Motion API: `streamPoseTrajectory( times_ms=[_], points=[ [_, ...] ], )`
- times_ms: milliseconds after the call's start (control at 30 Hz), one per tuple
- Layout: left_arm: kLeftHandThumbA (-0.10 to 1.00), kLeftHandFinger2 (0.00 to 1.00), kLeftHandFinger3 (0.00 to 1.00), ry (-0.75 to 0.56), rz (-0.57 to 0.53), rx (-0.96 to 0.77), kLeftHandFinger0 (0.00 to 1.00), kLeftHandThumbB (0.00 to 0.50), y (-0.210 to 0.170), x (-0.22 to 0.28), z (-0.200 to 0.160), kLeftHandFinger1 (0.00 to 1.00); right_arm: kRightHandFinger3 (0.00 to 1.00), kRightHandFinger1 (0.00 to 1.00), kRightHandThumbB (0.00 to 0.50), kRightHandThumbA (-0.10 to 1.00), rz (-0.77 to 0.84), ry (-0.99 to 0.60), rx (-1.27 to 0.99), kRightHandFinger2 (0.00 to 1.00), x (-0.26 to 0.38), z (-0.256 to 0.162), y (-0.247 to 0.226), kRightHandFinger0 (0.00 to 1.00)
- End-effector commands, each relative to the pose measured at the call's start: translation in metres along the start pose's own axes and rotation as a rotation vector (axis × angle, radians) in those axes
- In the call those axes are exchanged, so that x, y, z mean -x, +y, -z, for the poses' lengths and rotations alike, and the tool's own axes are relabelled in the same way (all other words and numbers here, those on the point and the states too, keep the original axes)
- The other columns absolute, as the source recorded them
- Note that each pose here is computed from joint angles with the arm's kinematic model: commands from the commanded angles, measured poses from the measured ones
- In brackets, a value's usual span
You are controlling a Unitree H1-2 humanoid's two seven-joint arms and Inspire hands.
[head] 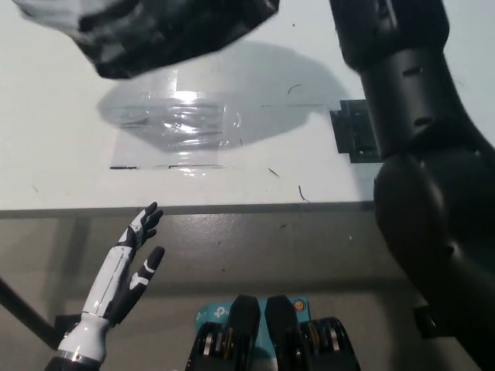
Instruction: Use the right hand to pick up a small rectangular container and put it into a plastic bag and lift the bag
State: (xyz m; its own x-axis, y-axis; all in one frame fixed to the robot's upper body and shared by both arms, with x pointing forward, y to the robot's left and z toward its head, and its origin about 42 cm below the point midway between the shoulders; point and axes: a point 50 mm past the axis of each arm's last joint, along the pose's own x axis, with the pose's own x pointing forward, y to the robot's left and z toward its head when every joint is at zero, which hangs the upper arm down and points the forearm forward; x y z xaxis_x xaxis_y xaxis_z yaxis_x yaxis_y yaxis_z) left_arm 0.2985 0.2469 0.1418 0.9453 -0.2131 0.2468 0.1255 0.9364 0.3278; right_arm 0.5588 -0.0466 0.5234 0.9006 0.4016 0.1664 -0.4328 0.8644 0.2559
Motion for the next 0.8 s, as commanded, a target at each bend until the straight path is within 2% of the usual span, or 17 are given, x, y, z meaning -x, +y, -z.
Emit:
streamPoseTrajectory(
  times_ms=[0,33,67,100,133,167,200,333,367,467,500,567,600,667,767],
  points=[
    [0.89,1.0,1.0,-0.061,-0.011,-0.022,1.0,0.213,0.006,-0.011,-0.014,1.0,1.0,0.16,0.125,-0.1,-0.299,-0.377,-0.268,0.66,0.052,-0.212,0.117,0.0],
    [0.89,1.0,1.0,-0.061,-0.01,-0.023,1.0,0.213,0.006,-0.011,-0.014,1.0,0.87,0.16,0.124,-0.1,-0.298,-0.391,-0.279,0.66,0.055,-0.216,0.116,0.0],
    [0.89,1.0,1.0,-0.06,-0.009,-0.022,1.0,0.209,0.006,-0.011,-0.014,1.0,0.84,0.16,0.106,-0.1,-0.293,-0.406,-0.282,0.67,0.058,-0.216,0.115,0.0],
    [0.89,1.0,1.0,-0.059,-0.009,-0.022,1.0,0.209,0.006,-0.011,-0.014,1.0,1.0,0.16,0.09,-0.1,-0.286,-0.409,-0.275,0.69,0.057,-0.211,0.111,0.0],
    [0.89,1.0,1.0,-0.058,-0.008,-0.022,1.0,0.208,0.006,-0.011,-0.014,1.0,0.89,0.16,0.095,-0.1,-0.28,-0.404,-0.262,0.71,0.055,-0.204,0.107,0.0],
    [0.89,1.0,1.0,-0.056,-0.004,-0.024,1.0,0.205,0.006,-0.01,-0.013,1.0,0.92,0.18,0.09,-0.1,-0.268,-0.382,-0.251,0.74,0.049,-0.187,0.097,0.0],
    [0.88,1.0,1.0,-0.056,-0.001,-0.024,1.0,0.197,0.006,-0.01,-0.013,1.0,1.0,0.18,0.079,-0.1,-0.26,-0.366,-0.259,0.75,0.046,-0.178,0.092,0.0],
    [0.86,1.0,1.0,-0.055,0.005,-0.025,1.0,0.188,0.005,-0.01,-0.013,1.0,1.0,0.19,0.086,-0.1,-0.215,-0.292,-0.266,0.79,0.031,-0.139,0.073,0.0],
    [0.86,1.0,1.0,-0.059,0.004,-0.026,1.0,0.187,0.005,-0.01,-0.014,1.0,1.0,0.19,0.106,-0.1,-0.179,-0.25,-0.253,0.79,0.025,-0.117,0.067,0.0],
    [0.85,1.0,1.0,-0.06,0.001,-0.026,1.0,0.194,0.005,-0.011,-0.014,1.0,1.0,0.17,0.106,-0.1,-0.156,-0.174,-0.245,0.75,0.016,-0.077,0.059,0.0],
    [0.85,1.0,1.0,-0.062,0.0,-0.028,1.0,0.197,0.004,-0.011,-0.014,1.0,1.0,0.16,0.083,-0.1,-0.148,-0.134,-0.236,0.74,0.012,-0.058,0.055,0.0],
    [0.86,1.0,1.0,-0.063,0.006,-0.031,1.0,0.184,0.005,-0.014,-0.016,1.0,1.0,0.16,0.098,-0.1,-0.105,-0.045,-0.208,0.73,0.003,-0.012,0.048,0.0],
    [0.86,1.0,1.0,-0.063,0.006,-0.031,1.0,0.182,0.005,-0.014,-0.016,1.0,1.0,0.16,0.096,-0.1,-0.105,-0.045,-0.208,0.73,0.003,-0.012,0.048,0.0],
    [0.86,1.0,1.0,-0.064,0.012,-0.026,1.0,0.18,0.004,-0.014,-0.016,1.0,1.0,0.18,0.105,-0.1,-0.039,0.04,-0.129,0.73,-0.005,0.046,0.043,0.0],
    [0.85,1.0,1.0,-0.063,0.013,-0.024,1.0,0.183,0.004,-0.015,-0.016,1.0,1.0,0.21,0.107,-0.1,-0.006,0.103,-0.065,0.75,-0.009,0.087,0.041,0.0]
  ],
)
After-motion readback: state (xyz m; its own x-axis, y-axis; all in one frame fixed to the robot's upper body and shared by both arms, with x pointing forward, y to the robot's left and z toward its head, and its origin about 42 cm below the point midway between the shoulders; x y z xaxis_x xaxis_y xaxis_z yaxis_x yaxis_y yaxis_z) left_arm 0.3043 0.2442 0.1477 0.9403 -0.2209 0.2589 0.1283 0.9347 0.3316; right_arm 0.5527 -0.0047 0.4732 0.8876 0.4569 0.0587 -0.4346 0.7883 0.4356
